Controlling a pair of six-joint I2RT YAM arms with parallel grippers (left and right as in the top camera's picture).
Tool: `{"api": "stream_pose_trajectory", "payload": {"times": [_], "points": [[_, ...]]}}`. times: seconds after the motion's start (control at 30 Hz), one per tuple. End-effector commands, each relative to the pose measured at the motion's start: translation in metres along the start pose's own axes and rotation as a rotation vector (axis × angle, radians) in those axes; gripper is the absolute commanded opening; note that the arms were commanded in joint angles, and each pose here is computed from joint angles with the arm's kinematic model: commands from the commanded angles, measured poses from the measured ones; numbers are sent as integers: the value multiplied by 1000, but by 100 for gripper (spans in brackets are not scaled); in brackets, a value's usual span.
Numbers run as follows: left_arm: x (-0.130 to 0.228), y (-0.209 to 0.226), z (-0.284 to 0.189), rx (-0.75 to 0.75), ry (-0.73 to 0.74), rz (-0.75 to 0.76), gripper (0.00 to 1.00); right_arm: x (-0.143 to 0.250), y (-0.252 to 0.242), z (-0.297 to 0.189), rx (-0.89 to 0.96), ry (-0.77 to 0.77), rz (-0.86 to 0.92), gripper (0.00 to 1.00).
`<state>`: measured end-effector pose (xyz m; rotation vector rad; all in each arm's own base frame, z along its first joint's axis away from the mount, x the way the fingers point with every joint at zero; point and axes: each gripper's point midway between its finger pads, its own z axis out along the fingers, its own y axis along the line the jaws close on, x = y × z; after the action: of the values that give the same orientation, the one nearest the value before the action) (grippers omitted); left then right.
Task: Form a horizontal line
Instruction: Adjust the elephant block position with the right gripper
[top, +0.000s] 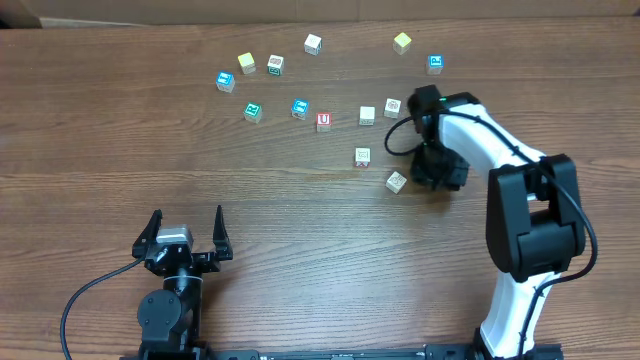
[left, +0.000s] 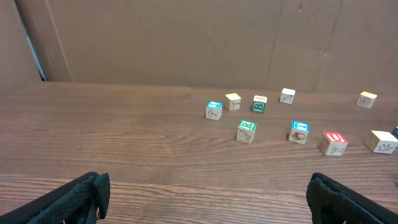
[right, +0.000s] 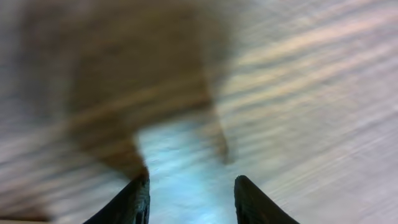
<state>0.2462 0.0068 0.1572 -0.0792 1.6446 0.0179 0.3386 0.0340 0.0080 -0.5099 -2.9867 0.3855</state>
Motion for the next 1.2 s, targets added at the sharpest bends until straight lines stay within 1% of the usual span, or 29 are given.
{"api": "stream_pose_trajectory", "payload": {"times": [0.0, 0.07, 0.13, 0.27, 0.5, 0.7, 0.73, 0.77, 0.83, 1.17], "points": [[-1, -2, 0, 7, -6, 22, 100, 13, -11, 9, 6, 72, -7, 33], [-1, -2, 0, 7, -6, 22, 100, 21, -8, 8, -21, 114, -33, 15], [-1, -2, 0, 7, -6, 22, 100, 32, 0, 6, -74, 169, -48, 4], [-1, -2, 0, 7, -6, 22, 99, 51, 17, 0, -176, 255, -92, 4], [-1, -2, 0, 7, -6, 22, 100, 63, 38, -7, -255, 292, -115, 4], [-1, -2, 0, 7, -6, 22, 100, 62, 55, -8, -270, 246, -157, 5], [-1, -2, 0, 7, -6, 22, 100, 62, 58, -8, -273, 238, -164, 6], [-1, -2, 0, 7, -6, 22, 100, 61, 62, -8, -278, 228, -171, 8], [-1, -2, 0, 7, -6, 22, 100, 60, 67, -9, -286, 210, -181, 9], [-1, -2, 0, 7, -6, 22, 100, 41, 86, -10, -342, 114, -185, 9]]}}
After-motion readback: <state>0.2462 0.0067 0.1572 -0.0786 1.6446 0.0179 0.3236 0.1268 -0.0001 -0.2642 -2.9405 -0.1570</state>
